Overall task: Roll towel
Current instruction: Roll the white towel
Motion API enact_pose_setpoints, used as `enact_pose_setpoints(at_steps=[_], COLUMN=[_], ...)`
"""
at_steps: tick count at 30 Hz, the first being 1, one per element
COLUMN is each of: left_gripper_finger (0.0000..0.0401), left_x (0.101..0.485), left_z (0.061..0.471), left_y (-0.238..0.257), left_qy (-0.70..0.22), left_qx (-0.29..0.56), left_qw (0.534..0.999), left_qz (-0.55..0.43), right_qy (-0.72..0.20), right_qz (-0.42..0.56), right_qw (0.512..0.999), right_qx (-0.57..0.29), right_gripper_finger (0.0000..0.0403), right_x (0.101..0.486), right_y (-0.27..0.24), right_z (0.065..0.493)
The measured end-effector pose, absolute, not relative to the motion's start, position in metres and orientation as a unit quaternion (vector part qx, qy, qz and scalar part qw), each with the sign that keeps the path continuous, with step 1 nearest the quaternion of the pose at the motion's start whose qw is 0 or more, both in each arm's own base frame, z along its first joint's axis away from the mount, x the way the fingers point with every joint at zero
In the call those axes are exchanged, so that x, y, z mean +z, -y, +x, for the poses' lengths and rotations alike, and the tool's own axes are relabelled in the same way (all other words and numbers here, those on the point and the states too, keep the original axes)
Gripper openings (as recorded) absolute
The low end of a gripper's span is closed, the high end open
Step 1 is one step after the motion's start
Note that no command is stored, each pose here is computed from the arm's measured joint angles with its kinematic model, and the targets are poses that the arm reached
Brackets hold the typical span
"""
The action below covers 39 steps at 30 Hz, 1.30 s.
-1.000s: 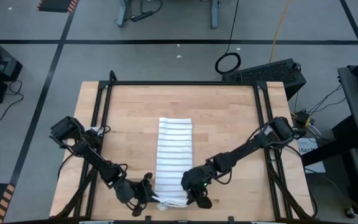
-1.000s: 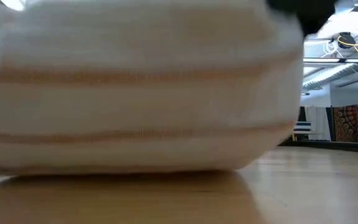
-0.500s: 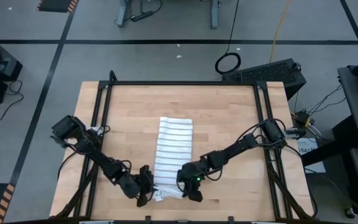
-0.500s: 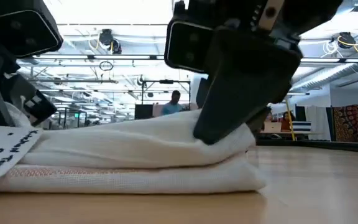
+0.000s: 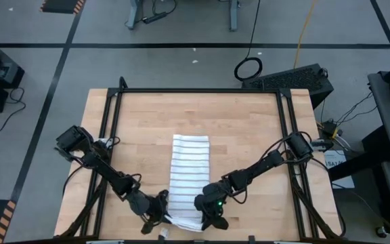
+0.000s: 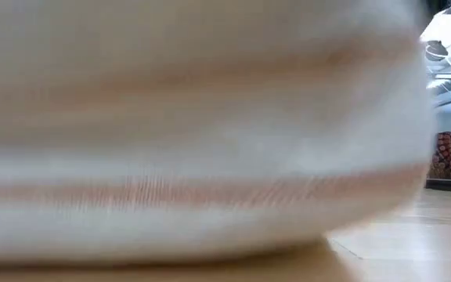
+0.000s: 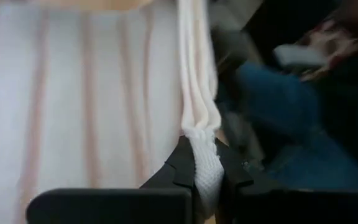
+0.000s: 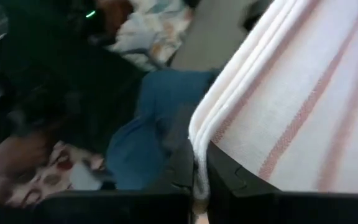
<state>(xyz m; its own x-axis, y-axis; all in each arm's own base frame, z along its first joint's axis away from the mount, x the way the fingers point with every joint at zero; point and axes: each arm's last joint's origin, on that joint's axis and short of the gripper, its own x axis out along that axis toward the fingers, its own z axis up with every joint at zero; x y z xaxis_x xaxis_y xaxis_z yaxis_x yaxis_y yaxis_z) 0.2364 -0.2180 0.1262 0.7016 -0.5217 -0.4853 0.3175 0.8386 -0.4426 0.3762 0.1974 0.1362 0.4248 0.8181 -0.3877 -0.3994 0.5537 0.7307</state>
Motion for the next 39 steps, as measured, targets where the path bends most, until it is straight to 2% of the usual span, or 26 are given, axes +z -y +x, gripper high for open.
enact_pose_setpoints(at_steps=[5,19,23,29,34,39], left_gripper_finger=[0.0022,0.0022,0.0022,0.0022,0.0022,0.0022], left_x=[0.113,0.098,0.097,0.097,0.098,0.098], left_z=[0.236,0.235,0.235,0.235,0.236,0.237], left_y=[0.201,0.175,0.174,0.173,0.173,0.172], left_qy=[-0.348,-0.371,-0.373,-0.367,-0.352,-0.348], left_qx=[-0.183,-0.116,-0.109,-0.101,-0.085,-0.076], left_qw=[0.900,0.884,0.884,0.887,0.894,0.895], left_qz=[-0.189,-0.261,-0.260,-0.260,-0.264,-0.270], right_qy=[-0.402,-0.417,-0.418,-0.438,-0.413,-0.361], right_qz=[0.293,0.302,0.305,0.265,0.156,0.051], right_qw=[0.806,0.818,0.817,0.824,0.878,0.920], right_qx=[0.320,0.256,0.255,0.242,0.184,0.140], right_gripper_finger=[0.0006,0.0018,0.0050,0.0123,0.0167,0.0177], right_x=[0.129,0.114,0.114,0.122,0.147,0.162], right_y=[-0.191,-0.170,-0.166,-0.162,-0.168,-0.195], right_z=[0.377,0.376,0.377,0.370,0.356,0.339])
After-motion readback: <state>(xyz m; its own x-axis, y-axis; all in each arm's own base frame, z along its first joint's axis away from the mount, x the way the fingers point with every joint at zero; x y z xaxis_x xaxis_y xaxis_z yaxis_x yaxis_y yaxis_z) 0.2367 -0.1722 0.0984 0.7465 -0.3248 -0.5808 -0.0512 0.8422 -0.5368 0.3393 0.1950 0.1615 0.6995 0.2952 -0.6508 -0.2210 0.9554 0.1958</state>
